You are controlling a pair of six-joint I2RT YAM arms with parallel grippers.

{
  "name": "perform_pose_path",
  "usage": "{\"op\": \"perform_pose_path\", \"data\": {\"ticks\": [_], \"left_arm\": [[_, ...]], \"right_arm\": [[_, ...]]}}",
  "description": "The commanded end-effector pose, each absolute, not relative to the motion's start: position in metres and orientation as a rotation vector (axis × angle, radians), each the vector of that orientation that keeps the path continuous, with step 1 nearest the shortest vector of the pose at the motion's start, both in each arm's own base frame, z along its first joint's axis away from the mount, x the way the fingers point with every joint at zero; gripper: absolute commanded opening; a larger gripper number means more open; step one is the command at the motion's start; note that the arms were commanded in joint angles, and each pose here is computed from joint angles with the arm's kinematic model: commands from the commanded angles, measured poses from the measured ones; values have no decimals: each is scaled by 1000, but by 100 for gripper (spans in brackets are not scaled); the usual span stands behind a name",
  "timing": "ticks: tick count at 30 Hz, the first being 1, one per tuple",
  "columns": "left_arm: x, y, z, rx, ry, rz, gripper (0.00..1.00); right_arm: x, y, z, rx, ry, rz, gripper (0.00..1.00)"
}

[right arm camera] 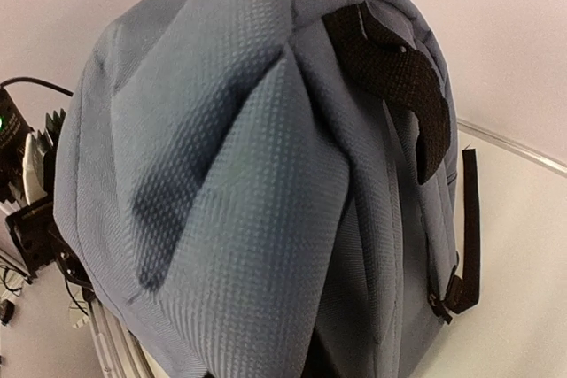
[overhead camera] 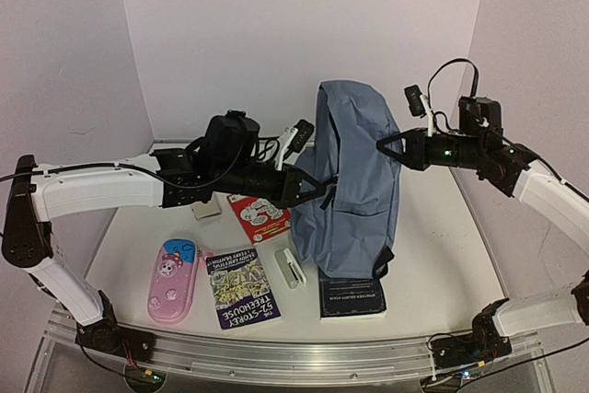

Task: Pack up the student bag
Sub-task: Unzip the student bag at the center of the board.

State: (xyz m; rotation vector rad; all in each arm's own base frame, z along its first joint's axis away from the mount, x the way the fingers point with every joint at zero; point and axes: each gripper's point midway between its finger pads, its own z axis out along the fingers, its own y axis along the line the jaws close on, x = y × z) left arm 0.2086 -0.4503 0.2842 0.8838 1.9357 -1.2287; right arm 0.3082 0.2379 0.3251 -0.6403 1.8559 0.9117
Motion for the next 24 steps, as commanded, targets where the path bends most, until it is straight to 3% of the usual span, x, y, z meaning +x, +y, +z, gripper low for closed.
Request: {"op": "perform_pose_path", "data": {"ticks": [1, 3, 5, 11, 24], "left_arm": [[208, -446, 340, 833, 1795, -1275, 0], [209, -448, 339, 833, 1806, -1275, 0], [210, -453, 334, 843, 1832, -1278, 0], [205, -463, 331, 875, 1840, -1331, 0], [218, -463, 309, 804, 1960, -1264, 0]], "right_arm": [[324, 220, 350, -517, 1765, 792, 53], [333, 209, 348, -427, 1787, 736, 76], [342, 194, 349, -318, 1802, 664, 90], [330, 161, 359, -186, 1791, 556, 93], [260, 195, 398, -345, 1692, 844, 90]]}}
